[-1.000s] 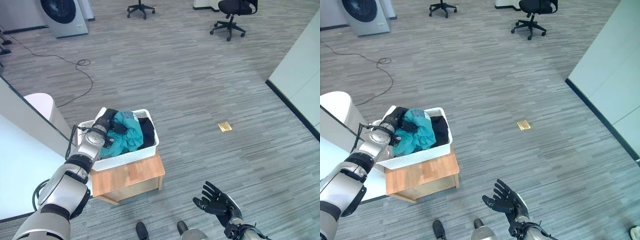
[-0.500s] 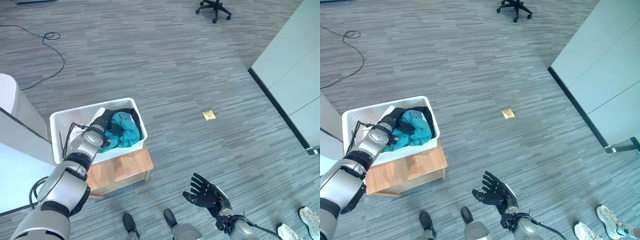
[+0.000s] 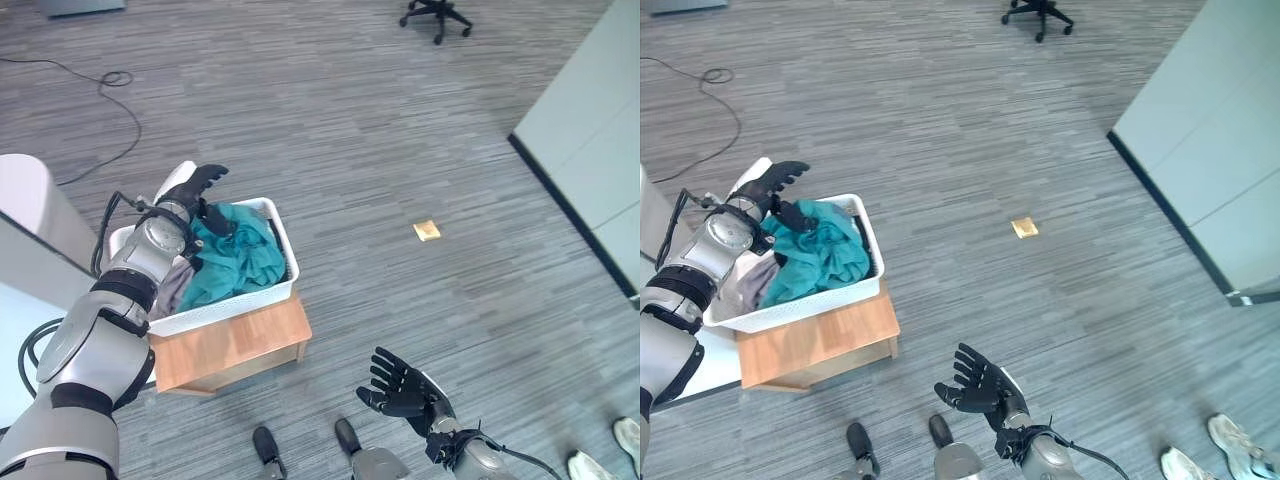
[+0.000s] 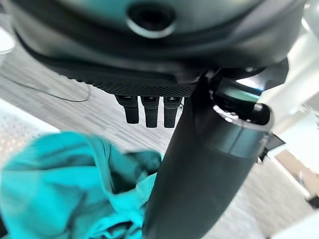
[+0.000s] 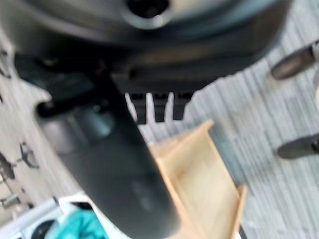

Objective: Pick up bed clothes into laundry basket.

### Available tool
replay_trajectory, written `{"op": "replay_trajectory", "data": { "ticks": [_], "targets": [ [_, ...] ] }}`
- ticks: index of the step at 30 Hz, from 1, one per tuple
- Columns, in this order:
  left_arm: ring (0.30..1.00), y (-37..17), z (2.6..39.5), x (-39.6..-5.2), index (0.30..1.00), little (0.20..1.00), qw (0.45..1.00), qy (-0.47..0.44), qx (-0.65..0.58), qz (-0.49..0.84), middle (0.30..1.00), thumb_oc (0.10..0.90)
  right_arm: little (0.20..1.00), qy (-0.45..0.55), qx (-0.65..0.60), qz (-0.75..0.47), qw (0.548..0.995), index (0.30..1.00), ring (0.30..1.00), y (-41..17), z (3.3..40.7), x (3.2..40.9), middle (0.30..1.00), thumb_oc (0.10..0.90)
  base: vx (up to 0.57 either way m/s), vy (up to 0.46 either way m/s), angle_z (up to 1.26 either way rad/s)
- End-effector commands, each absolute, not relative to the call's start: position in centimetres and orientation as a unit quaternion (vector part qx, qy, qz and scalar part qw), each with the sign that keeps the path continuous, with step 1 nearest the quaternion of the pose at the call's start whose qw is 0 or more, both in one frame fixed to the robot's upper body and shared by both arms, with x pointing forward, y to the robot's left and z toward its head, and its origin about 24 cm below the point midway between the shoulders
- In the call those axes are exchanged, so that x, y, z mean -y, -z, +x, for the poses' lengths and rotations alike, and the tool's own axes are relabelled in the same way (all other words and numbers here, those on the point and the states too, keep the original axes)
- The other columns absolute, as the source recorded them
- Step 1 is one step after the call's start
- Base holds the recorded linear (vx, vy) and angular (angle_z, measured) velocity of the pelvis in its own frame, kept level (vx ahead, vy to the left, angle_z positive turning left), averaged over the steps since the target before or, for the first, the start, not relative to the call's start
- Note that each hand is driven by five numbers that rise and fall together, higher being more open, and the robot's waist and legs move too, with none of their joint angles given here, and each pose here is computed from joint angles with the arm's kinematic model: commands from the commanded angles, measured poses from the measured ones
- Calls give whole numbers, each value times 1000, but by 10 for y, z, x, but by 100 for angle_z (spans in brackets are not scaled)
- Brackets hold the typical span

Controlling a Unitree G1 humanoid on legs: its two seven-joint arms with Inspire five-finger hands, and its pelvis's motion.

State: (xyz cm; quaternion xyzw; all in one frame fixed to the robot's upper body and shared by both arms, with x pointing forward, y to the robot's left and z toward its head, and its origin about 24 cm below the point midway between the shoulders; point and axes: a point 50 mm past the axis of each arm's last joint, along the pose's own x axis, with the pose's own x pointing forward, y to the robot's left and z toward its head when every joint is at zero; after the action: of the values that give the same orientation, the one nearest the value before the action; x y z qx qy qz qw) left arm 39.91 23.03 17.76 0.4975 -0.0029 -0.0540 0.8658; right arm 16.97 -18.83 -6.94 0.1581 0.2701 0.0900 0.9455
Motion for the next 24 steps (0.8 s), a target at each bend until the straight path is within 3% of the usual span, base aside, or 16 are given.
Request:
{"op": "replay_trajectory", "data": {
  "ticks": [1,5,10,12,13,16,21,24],
  "targets": [
    [900,-253,385,-180,900,900,860,123,208,450,900,800,900,-86,-208,150,963,900,900,50,168,206,900,800,13,-42,38],
    [900,-244,343,-169,900,900,887,212,267,310,900,800,900,-69,-205,147,965,900,900,49,161,215,900,800,-10,-31,39],
    [900,-217,305,-197,900,900,915,227,253,220,900,800,900,-61,-202,152,966,900,900,50,155,217,900,800,13,-11,14],
    [900,-176,285,-232,900,900,958,165,210,104,900,800,900,-64,-194,164,965,900,900,48,154,215,900,800,14,1,13],
    [900,-176,285,-232,900,900,958,165,210,104,900,800,900,-64,-194,164,965,900,900,48,154,215,900,800,14,-9,8],
    [900,-76,237,-249,900,900,992,50,87,-82,900,800,900,-51,-190,166,966,900,900,49,155,213,900,800,17,-11,23],
    [900,30,169,-227,900,900,953,-37,-110,-278,900,800,900,-37,-203,167,964,900,900,54,149,213,900,800,7,-23,26],
    [900,56,156,-220,900,900,935,-75,-154,-310,900,800,900,-33,-210,174,962,900,900,58,148,210,900,800,5,-27,27]
  ]
}}
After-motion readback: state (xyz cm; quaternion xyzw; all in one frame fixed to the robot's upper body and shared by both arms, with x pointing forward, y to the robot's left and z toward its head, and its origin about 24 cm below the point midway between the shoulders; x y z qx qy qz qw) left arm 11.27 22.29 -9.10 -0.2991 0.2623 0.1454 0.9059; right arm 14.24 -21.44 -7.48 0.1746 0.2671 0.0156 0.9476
